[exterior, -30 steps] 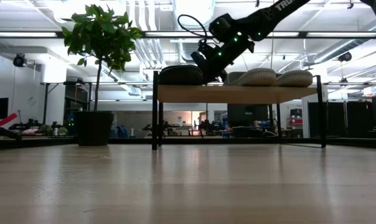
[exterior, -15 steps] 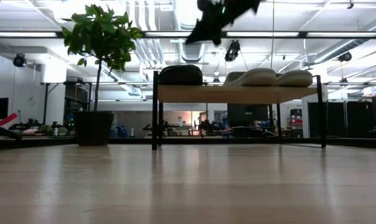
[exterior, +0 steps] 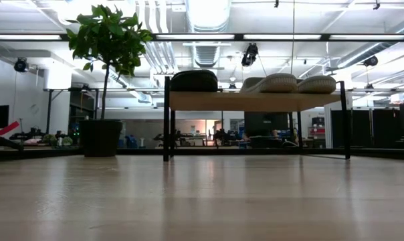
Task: Pick and place slides into the shelf
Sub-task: Put the black slide on the shelf
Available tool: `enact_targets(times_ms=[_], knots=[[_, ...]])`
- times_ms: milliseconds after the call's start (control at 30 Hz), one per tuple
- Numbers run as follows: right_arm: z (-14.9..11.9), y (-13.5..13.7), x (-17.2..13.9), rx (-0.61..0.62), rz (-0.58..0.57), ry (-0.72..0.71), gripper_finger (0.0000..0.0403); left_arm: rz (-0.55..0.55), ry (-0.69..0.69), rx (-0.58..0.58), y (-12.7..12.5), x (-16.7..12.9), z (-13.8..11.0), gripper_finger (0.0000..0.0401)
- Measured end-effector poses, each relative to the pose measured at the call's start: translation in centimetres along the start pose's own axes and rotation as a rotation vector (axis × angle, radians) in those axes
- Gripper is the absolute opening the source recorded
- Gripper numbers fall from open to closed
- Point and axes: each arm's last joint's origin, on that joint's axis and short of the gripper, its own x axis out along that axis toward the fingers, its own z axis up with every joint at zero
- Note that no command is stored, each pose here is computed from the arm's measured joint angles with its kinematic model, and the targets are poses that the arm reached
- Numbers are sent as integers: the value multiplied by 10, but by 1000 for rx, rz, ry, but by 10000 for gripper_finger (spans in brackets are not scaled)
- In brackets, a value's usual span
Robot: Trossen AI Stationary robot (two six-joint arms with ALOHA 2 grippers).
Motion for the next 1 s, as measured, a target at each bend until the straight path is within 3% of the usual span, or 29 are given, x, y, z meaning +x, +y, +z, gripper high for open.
enact_targets(times_ms=[133,400,733,1000], knots=[[-18,31,-19,-18,-36,-106,8,-10,5,6,-2,-1,-1,4],[-65,70,-6,19,51,-184,8,-21,41,38,-4,-1,-6,4],[-95,82,18,9,58,-202,8,-24,49,45,-5,0,-10,4],[-103,87,28,-11,61,-184,8,-37,69,62,-6,0,-14,4]])
